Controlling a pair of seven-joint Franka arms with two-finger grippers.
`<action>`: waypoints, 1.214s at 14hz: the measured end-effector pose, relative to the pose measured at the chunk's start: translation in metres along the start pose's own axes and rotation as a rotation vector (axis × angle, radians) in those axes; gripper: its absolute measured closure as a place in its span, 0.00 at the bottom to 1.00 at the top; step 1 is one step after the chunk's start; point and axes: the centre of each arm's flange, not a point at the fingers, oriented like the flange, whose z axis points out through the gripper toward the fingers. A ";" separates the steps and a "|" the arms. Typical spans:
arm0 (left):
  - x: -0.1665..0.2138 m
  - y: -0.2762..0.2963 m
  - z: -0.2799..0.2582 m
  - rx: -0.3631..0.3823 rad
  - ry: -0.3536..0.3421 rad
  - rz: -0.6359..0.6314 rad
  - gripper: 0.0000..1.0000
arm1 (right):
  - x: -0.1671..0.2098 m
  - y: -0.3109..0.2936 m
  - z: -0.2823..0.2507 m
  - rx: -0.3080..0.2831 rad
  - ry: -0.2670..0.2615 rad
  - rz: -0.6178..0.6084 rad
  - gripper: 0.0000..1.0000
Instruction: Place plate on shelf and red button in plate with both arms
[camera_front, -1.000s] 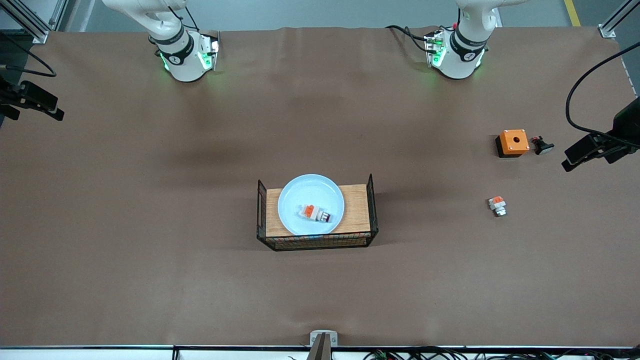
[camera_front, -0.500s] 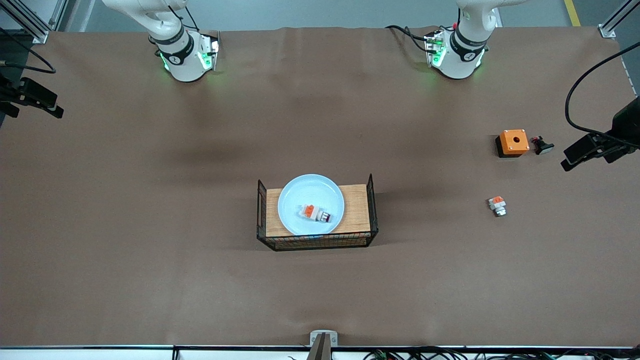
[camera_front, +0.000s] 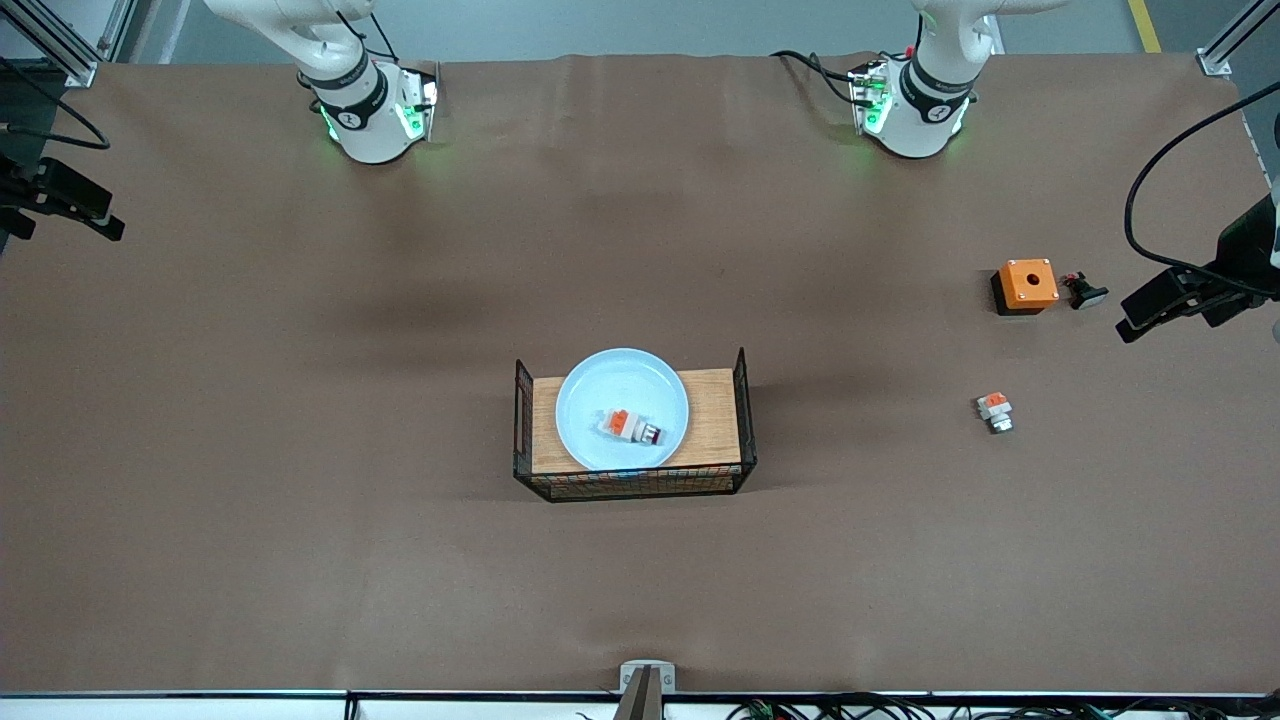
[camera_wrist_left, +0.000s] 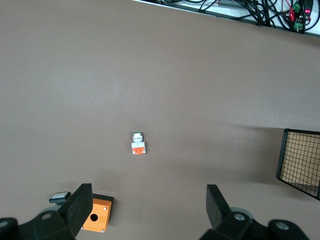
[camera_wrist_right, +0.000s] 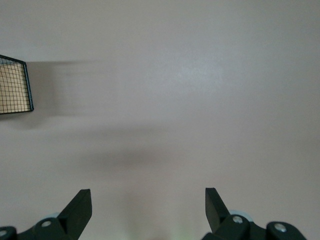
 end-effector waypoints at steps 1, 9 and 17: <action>0.000 -0.001 0.000 0.001 0.000 -0.001 0.00 | 0.001 0.000 0.000 0.000 0.006 0.000 0.00; 0.000 -0.002 -0.007 -0.002 0.013 -0.003 0.00 | 0.002 0.000 0.002 -0.001 0.008 -0.001 0.00; -0.024 -0.004 -0.039 0.003 -0.015 0.001 0.00 | 0.001 0.000 0.004 -0.001 0.003 -0.001 0.00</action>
